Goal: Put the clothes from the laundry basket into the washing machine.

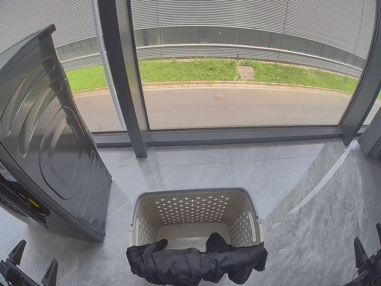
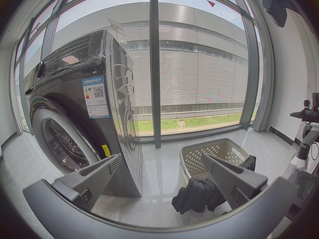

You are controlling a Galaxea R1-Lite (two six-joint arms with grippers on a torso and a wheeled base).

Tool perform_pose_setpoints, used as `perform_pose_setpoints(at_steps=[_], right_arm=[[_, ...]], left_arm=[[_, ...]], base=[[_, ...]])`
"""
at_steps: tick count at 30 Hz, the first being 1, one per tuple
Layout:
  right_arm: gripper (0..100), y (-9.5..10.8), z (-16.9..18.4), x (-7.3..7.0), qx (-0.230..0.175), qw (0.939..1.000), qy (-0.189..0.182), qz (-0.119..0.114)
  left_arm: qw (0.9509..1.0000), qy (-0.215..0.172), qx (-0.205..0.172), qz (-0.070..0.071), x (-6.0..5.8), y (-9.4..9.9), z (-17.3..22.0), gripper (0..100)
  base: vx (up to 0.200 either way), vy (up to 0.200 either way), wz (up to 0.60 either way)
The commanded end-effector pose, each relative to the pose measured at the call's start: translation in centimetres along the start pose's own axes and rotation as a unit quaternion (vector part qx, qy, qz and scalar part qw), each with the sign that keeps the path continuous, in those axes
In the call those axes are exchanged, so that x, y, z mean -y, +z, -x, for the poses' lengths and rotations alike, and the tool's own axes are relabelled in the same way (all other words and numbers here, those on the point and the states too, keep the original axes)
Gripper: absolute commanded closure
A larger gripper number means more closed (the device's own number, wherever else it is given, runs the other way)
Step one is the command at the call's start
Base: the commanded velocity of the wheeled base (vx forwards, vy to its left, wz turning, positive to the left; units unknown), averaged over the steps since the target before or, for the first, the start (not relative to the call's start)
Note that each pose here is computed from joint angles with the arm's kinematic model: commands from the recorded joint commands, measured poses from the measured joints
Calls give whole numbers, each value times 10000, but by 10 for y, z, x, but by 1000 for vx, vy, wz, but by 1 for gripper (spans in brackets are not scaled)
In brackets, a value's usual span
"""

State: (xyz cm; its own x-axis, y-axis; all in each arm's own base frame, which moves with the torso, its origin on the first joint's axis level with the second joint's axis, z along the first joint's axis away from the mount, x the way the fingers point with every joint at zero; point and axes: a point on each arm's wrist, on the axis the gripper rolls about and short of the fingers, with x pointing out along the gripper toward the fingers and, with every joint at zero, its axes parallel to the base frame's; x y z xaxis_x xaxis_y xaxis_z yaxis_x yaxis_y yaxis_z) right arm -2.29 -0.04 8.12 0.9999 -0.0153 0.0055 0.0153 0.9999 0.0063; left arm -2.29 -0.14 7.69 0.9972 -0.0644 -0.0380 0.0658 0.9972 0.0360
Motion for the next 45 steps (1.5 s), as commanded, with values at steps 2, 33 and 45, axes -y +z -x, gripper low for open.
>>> perform_pose_setpoints(at_steps=[2,33,45], right_arm=[[0,-5,0,0,3,10000,8,0],[0,-5,0,0,3,10000,0,0],[0,-5,0,0,3,10000,8,0]], left_arm=[[10000,0,-1,1,0,-5,0,0],[10000,8,-2,16,0,-5,0,0],[10000,8,-2,1,0,-5,0,0]], base=[[0,0,0],[77,0,0],[50,0,0]])
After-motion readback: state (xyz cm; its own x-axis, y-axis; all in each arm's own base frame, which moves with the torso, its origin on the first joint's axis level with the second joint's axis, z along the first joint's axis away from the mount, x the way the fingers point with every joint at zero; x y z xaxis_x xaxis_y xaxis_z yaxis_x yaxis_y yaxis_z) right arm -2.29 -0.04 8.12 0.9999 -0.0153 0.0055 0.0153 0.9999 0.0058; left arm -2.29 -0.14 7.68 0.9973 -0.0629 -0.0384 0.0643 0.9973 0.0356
